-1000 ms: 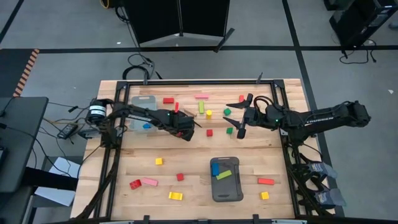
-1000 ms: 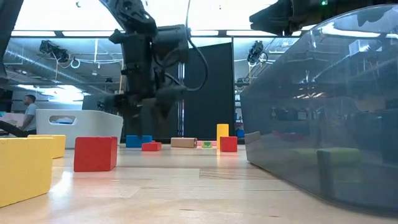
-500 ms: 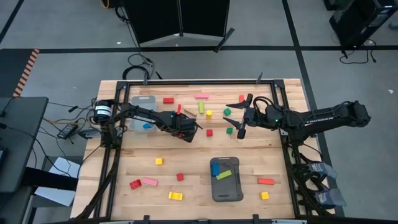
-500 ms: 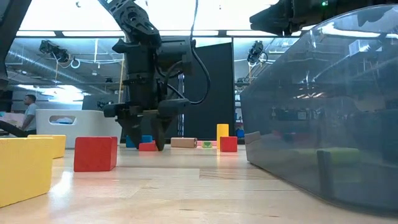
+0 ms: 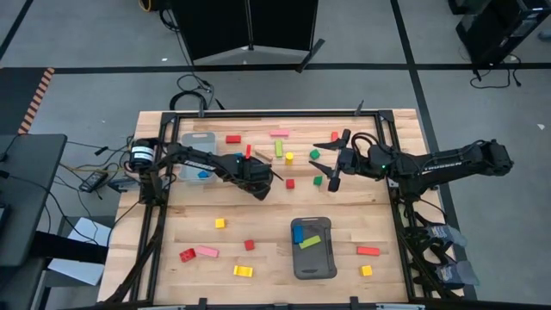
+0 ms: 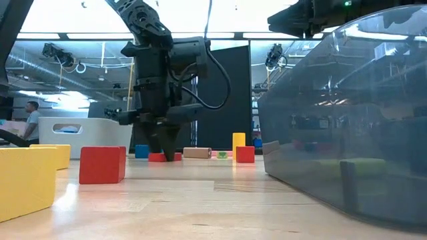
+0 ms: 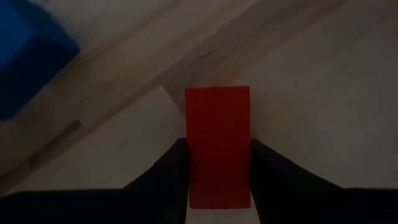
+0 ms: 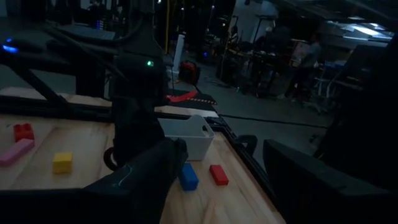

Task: Sort blocks by size
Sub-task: Put the red rectangular block into the black bin

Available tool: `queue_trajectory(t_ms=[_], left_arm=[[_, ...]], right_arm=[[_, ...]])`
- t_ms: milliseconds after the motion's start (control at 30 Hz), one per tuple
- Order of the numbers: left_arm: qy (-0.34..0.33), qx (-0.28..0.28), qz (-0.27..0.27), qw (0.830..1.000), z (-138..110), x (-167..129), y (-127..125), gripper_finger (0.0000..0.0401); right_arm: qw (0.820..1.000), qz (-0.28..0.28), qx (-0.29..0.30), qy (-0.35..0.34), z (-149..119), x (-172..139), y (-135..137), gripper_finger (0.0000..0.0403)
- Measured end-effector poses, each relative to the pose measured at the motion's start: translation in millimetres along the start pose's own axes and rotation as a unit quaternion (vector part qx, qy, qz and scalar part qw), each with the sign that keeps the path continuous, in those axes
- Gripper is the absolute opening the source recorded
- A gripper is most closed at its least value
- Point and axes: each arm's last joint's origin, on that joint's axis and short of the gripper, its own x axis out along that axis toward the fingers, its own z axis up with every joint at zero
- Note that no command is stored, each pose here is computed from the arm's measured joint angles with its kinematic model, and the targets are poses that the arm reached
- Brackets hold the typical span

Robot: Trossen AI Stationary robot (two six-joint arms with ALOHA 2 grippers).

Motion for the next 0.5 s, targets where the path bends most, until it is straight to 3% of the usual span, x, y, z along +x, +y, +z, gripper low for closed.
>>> queue_trajectory(t_ms=[300,500], left_arm=[[-0.081,0.121,-0.092,0.985,8,-42,-36,0.0132],[-0.174,0.217,-0.202,0.939,5,-82,-81,0.0132]], right_arm=[[1.0,0.002,0.012,-0.016,4,-1,2,0.0251],[0.999,0.004,0.015,-0.029,9,-5,6,0.0249]])
